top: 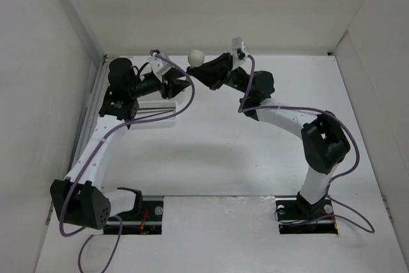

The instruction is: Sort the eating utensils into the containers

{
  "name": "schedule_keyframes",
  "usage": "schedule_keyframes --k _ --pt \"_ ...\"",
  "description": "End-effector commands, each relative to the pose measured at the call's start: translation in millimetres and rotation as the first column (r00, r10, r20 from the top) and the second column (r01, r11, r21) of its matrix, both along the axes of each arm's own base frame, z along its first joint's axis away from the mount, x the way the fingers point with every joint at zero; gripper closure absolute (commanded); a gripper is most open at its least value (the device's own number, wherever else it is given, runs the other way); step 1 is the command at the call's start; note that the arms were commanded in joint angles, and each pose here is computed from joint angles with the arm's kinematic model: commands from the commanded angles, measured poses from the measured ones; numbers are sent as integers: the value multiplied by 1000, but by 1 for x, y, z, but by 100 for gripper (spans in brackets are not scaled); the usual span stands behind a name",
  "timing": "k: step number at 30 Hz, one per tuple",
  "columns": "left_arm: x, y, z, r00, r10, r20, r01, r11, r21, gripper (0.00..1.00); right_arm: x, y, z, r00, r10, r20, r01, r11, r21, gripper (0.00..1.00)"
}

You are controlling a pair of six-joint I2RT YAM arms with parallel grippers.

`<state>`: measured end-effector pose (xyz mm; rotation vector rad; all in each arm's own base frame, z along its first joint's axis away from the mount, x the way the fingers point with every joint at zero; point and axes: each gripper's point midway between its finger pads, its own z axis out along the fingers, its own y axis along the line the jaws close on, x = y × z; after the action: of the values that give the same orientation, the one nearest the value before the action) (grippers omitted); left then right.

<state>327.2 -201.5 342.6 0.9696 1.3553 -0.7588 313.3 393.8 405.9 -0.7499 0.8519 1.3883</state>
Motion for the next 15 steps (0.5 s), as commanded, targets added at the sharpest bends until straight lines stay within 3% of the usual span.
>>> schedule_keyframes --k 1,3,4,5,10,11,12,13,15 --pt "2 0 44 992 15 124 -10 999 -43 69 -46 -21 58 961 43 273 -94 980 174 100" --pt "4 0 41 993 15 115 -11 999 -41 80 -40 -16 49 966 47 256 -91 982 163 100" --pt "4 0 41 993 15 115 -11 999 -41 92 -40 -17 52 964 45 263 -92 981 168 100" --pt "4 0 45 993 16 114 -10 999 -47 98 -39 -15 50 962 52 267 -97 982 159 100" --pt "9 4 40 995 56 86 -52 998 -44 100 -36 -12 43 966 66 248 -107 982 156 100" --pt "13 6 37 994 80 80 -78 996 -35 100 -33 -9 35 970 69 232 -105 984 146 93" --pt "17 10 37 990 110 87 -108 994 -24 100 -29 -13 35 973 65 223 -99 984 145 76" --pt "23 15 33 982 136 133 -139 990 17 100 -22 -16 32 977 46 207 -78 986 149 42" --pt "44 42 14 952 261 162 -279 956 96 100 -7 -23 22 989 19 146 -40 989 144 0"
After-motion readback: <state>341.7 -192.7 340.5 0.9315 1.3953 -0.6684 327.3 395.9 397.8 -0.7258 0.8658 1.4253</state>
